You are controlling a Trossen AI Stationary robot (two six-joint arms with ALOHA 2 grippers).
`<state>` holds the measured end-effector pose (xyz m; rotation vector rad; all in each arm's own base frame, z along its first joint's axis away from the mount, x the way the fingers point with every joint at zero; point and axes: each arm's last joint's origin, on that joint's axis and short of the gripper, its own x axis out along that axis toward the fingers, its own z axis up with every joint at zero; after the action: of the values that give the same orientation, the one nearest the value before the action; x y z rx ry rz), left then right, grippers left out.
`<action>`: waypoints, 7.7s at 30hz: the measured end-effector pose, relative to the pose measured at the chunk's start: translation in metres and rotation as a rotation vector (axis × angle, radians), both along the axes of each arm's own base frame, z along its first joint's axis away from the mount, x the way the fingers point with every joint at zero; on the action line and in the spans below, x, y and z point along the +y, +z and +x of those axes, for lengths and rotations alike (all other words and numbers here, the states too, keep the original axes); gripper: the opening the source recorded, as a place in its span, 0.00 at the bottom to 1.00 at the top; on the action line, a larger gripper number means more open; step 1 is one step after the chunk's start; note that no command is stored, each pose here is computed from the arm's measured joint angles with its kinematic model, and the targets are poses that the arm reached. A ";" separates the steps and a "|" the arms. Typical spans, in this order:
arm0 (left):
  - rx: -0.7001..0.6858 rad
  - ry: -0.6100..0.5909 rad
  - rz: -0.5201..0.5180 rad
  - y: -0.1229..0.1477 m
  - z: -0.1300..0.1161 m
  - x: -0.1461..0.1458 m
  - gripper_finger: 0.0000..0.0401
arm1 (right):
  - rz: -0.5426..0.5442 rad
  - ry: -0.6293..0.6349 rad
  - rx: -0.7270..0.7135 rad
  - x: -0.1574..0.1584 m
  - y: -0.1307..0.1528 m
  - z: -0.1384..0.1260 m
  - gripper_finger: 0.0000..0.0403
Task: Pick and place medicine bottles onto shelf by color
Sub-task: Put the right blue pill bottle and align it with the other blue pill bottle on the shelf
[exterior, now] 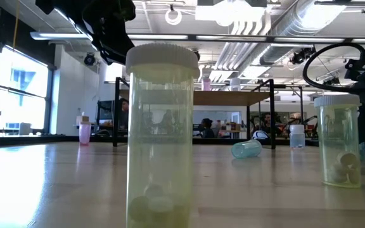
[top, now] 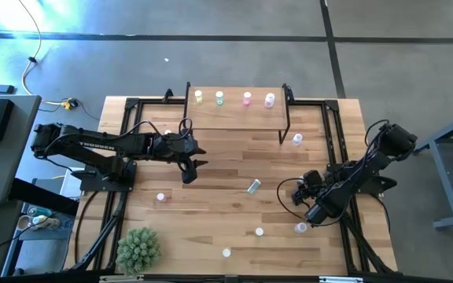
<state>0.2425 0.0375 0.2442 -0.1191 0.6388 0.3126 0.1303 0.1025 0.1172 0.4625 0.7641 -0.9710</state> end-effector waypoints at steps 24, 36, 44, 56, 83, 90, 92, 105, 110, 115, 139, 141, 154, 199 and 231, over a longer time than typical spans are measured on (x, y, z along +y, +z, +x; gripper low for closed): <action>0.003 -0.061 -0.005 0.000 0.000 -0.001 0.42 | 0.047 0.078 -0.131 0.028 0.051 0.046 0.23; -0.062 -0.213 -0.018 0.004 0.006 -0.009 0.42 | -0.025 0.262 -0.096 0.014 0.108 0.104 0.23; -0.153 -0.327 0.022 0.001 0.025 -0.013 0.42 | -0.002 0.469 -0.084 -0.003 0.132 0.137 0.23; -0.248 -0.336 0.067 -0.014 0.053 -0.010 0.42 | -0.006 0.747 -0.190 -0.033 0.161 0.170 0.23; -0.415 -0.253 0.027 -0.017 0.073 -0.004 0.42 | -0.042 0.837 -0.393 -0.073 0.181 0.191 0.23; -0.453 -0.258 0.024 -0.013 0.074 -0.005 0.42 | -0.043 0.835 -0.393 -0.074 0.181 0.191 0.23; -0.456 -0.255 0.018 -0.013 0.074 -0.005 0.40 | -0.043 0.833 -0.393 -0.075 0.181 0.191 0.23; -0.453 -0.254 0.016 -0.013 0.073 -0.004 0.22 | -0.054 0.846 -0.381 -0.075 0.181 0.191 0.23; -0.453 -0.255 0.016 -0.013 0.073 -0.005 0.24 | -0.054 0.846 -0.380 -0.075 0.181 0.191 0.23; -0.453 -0.255 0.017 -0.013 0.073 -0.005 0.24 | -0.070 0.861 -0.371 -0.075 0.181 0.191 0.23; -0.487 -0.230 0.070 0.011 0.057 0.006 0.24 | -0.120 0.871 -0.365 -0.077 0.199 0.172 0.55; -0.492 -0.225 0.078 0.016 0.052 0.007 0.24 | -0.137 0.876 -0.365 -0.078 0.201 0.170 0.55; -0.596 -0.112 0.146 0.023 0.011 0.009 0.24 | -0.167 0.868 -0.360 -0.085 0.203 0.170 0.55; -0.585 0.032 0.196 -0.043 -0.045 0.065 0.24 | -0.327 1.037 -0.479 -0.223 0.267 0.232 0.55; -0.580 -0.045 0.223 -0.043 -0.041 0.055 0.24 | -0.282 1.215 -0.403 -0.207 0.225 0.285 0.55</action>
<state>0.2017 0.0929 0.2017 0.0215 0.0299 0.2858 0.4156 -0.1044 0.3417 -0.0993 0.3943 0.1664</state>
